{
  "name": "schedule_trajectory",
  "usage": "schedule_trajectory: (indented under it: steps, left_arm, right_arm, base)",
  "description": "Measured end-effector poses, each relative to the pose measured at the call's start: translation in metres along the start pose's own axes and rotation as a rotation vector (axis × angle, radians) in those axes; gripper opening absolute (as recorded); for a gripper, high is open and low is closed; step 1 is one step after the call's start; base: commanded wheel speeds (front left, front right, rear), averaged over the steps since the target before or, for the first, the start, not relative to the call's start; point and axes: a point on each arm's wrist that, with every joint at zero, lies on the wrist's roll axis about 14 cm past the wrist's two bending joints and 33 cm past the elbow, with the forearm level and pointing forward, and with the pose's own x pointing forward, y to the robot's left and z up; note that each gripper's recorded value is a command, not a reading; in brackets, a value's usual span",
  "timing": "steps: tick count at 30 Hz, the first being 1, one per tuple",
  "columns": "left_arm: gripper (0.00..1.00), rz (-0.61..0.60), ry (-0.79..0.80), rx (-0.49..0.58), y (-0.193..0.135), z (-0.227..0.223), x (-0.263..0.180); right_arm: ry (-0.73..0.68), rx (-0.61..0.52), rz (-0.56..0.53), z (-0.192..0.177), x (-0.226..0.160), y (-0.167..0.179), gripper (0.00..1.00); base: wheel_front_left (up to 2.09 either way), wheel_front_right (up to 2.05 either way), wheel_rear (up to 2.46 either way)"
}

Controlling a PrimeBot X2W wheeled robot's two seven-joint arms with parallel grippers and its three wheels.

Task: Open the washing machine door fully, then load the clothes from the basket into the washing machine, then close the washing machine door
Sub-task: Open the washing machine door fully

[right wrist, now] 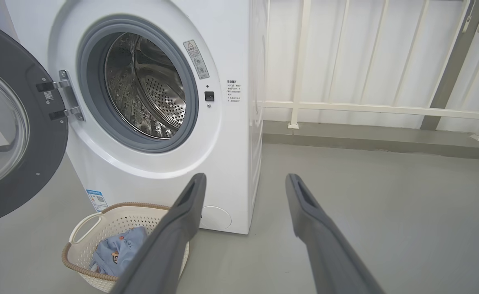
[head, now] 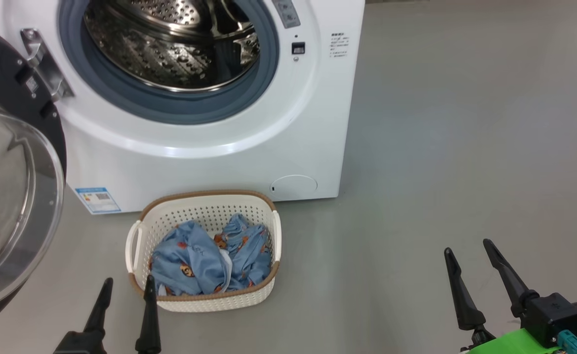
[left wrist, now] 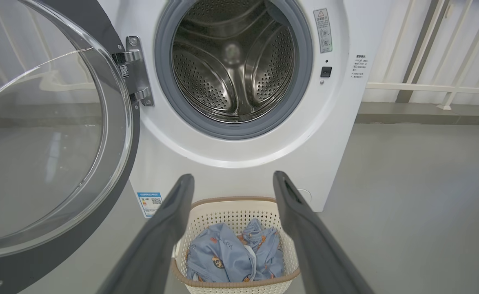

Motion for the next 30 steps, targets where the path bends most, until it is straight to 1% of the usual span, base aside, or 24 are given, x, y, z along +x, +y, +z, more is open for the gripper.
schedule_trajectory:
  steps: [7,19,30]
  left_arm:
    - [1.0,-0.003,-0.003,0.009,-0.001,0.003,-0.003]
    - [1.0,0.044,0.017,0.021,0.014,-0.002,-0.013]
    - [1.0,0.044,0.012,0.024,0.014,-0.002,-0.015]
  right_arm:
    - [-0.012,0.006,-0.003,0.004,-0.003,0.0,1.0]
    - [0.001,0.012,0.025,-0.001,0.003,0.008,1.0]
    - [0.002,0.013,0.031,-0.001,0.004,0.01,1.0]
  base:
    - [0.0,0.0,0.0]
    - [0.0,0.0,0.0]
    - [0.0,0.0,0.0]
